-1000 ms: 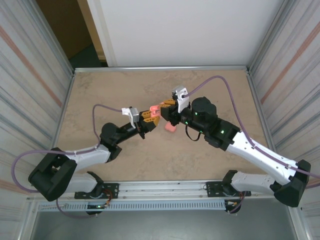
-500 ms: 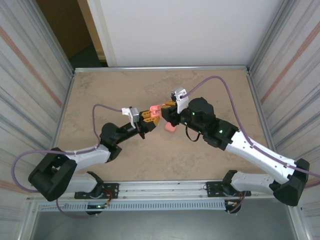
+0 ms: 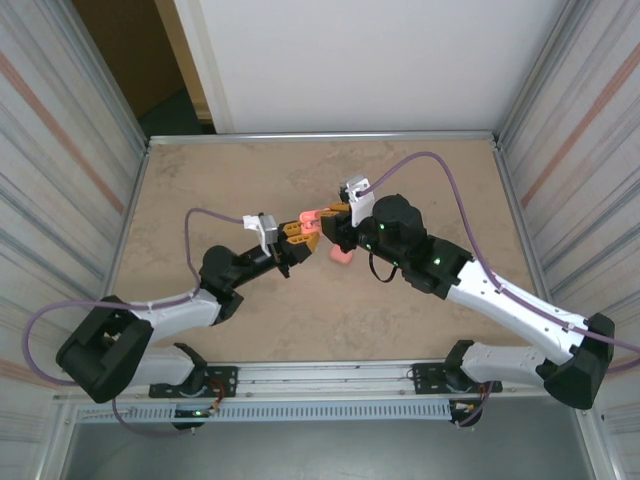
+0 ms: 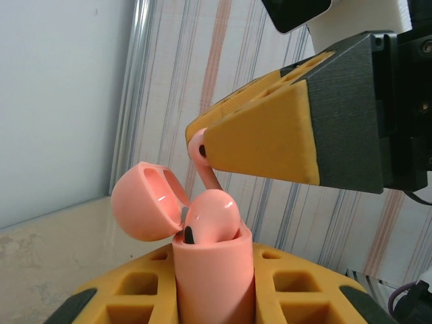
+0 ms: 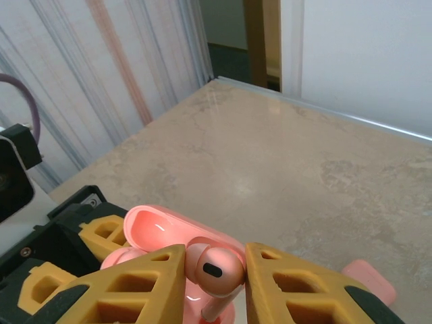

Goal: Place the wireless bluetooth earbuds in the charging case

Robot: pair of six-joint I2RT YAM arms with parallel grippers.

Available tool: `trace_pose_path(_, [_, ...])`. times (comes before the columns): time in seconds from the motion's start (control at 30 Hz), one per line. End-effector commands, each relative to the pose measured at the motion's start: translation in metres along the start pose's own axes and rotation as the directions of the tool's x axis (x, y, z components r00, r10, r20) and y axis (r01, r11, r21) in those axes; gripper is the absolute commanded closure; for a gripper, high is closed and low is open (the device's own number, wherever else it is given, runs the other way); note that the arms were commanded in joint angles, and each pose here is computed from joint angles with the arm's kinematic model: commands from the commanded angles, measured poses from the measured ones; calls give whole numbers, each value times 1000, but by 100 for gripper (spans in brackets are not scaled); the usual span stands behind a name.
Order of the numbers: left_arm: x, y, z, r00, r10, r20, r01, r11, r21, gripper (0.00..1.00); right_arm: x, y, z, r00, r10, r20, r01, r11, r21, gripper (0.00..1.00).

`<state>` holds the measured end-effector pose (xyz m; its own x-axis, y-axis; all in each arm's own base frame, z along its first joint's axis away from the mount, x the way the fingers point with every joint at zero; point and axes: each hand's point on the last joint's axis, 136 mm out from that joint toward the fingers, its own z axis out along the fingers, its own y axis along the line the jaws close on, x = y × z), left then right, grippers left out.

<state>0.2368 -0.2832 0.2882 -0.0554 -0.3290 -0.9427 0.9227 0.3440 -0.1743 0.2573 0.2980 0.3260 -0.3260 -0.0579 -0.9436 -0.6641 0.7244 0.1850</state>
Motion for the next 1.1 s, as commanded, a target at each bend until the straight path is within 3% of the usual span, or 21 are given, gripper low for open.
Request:
trace_pose_path(0.0, [-23,-14,1,997,35,71,-38,998,50,100,-2,-1,1,1000,-27,-2,27,999,20,73])
trace_pose_path(1.07, [-25,-14,1,997,38,70,-42,998,46,100,9,13,-2,998,-33,-52,32,999,-36,67])
